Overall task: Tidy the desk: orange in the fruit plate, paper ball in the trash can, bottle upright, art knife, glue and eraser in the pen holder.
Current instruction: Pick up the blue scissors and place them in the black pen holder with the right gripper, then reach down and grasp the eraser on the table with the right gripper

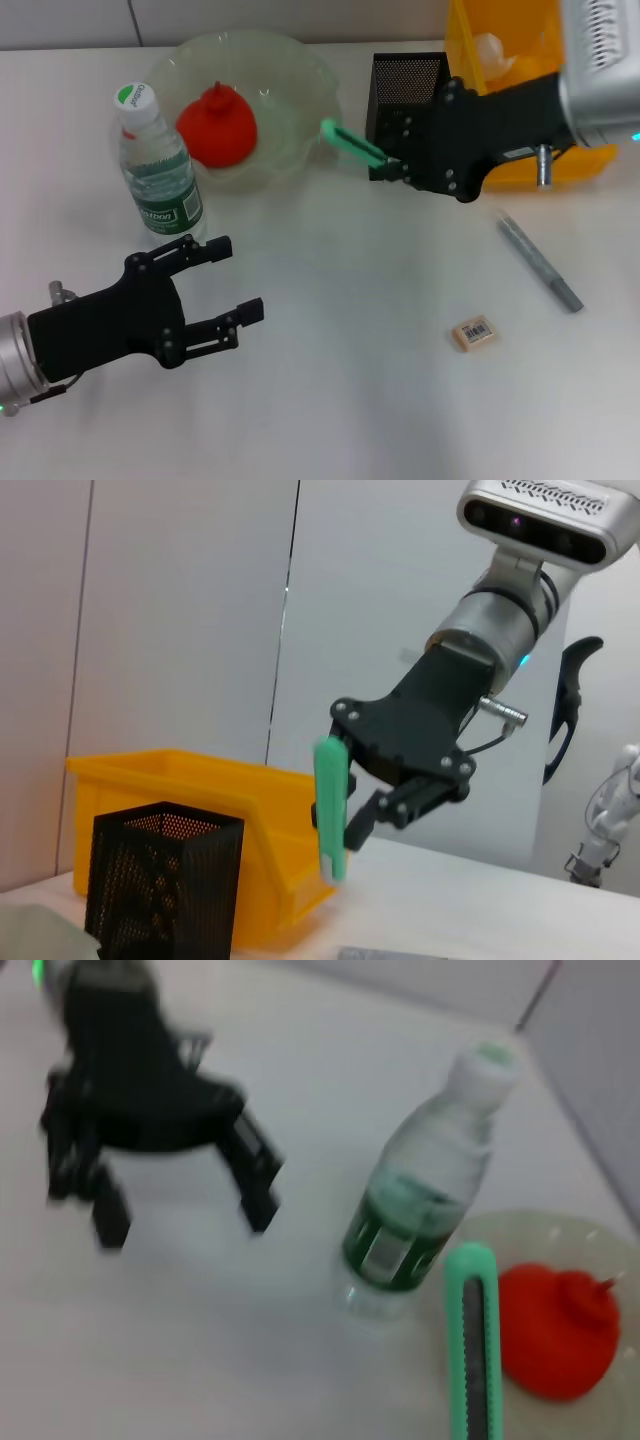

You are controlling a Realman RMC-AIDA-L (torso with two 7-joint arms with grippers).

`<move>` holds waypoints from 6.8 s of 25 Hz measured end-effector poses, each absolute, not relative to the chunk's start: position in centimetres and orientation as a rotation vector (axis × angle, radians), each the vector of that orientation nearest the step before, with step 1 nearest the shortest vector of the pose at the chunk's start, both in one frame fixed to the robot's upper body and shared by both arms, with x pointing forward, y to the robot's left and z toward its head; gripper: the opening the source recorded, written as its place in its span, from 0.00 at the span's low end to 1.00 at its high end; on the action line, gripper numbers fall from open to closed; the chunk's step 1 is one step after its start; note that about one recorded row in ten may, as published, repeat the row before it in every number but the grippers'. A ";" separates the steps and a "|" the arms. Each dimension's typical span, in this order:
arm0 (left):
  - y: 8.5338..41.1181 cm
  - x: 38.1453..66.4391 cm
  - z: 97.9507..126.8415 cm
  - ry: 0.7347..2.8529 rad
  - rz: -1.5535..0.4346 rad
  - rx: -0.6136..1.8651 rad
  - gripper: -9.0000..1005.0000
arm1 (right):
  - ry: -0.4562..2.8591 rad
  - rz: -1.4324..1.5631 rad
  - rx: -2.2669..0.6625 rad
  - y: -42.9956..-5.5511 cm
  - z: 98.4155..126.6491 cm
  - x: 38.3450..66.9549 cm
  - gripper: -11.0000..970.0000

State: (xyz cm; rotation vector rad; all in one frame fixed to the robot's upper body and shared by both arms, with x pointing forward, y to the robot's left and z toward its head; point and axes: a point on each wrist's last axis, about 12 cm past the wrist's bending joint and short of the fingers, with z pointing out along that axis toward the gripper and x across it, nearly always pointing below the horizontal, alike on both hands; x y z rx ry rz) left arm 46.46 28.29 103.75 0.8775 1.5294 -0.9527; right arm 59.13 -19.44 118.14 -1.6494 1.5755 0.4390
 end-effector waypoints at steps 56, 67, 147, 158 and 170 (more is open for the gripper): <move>27.7 46.9 103.3 1.446 -0.795 1.035 0.72 | 0.286 -1.403 -2.052 -18.7 114.4 59.8 0.18; 27.6 46.7 103.0 1.433 -0.762 1.058 0.72 | 0.008 -1.602 -2.112 -17.1 112.9 59.0 0.18; 26.6 45.6 101.6 1.509 -0.830 0.810 0.72 | 1.526 0.510 -0.103 -16.2 118.1 57.9 0.53; 26.3 46.2 101.7 1.514 -0.833 0.824 0.72 | 1.957 0.789 -0.111 -20.6 117.5 54.5 0.53; 25.8 46.3 101.8 1.513 -0.864 0.814 0.72 | 1.810 1.252 -0.743 -29.4 120.0 52.2 0.52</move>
